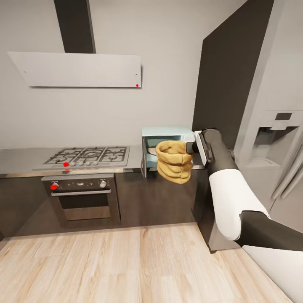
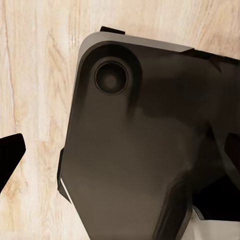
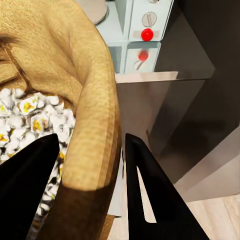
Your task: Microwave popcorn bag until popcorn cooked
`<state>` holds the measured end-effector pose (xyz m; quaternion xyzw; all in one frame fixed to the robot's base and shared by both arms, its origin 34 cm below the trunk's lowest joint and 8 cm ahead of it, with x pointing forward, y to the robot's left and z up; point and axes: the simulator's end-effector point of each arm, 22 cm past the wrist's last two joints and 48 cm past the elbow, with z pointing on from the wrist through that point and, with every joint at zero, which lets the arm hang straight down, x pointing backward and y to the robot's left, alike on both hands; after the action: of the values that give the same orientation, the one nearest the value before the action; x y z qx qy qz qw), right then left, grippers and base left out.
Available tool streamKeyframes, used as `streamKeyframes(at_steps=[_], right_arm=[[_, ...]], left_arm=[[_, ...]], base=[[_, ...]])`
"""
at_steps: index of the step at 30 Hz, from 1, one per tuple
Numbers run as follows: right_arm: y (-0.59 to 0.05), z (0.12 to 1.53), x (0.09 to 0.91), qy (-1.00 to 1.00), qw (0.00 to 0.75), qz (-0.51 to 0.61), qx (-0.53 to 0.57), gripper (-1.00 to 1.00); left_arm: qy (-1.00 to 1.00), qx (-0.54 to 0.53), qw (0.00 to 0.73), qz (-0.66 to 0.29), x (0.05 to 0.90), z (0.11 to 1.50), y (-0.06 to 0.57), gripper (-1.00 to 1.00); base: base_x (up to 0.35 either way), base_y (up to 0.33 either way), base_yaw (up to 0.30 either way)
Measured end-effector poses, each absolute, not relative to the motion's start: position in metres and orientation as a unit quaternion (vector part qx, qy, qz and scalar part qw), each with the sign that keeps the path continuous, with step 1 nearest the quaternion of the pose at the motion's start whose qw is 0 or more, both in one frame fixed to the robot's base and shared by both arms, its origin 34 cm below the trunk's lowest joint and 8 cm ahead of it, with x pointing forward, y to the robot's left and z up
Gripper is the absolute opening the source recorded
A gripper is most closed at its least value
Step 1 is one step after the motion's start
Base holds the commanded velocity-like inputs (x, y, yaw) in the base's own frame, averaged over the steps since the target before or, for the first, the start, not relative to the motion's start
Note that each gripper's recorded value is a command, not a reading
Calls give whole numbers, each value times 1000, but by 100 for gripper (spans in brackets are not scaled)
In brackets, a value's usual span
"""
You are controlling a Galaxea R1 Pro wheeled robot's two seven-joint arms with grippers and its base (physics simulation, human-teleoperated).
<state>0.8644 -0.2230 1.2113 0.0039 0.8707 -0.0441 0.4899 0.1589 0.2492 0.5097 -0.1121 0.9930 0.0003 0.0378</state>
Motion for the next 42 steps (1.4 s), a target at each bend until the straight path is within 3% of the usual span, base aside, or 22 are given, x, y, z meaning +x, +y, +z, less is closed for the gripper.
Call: streamKeyframes(at_steps=[20, 42], right_arm=[[-223, 1213, 864, 870, 491, -46, 6, -100], [-221, 1196, 864, 877, 478, -42, 4, -100]], left_arm=[[993, -112, 38, 0, 159, 510, 249, 100], [993, -112, 37, 0, 159, 510, 249, 100]], base=[[271, 0, 0], [9, 0, 0]])
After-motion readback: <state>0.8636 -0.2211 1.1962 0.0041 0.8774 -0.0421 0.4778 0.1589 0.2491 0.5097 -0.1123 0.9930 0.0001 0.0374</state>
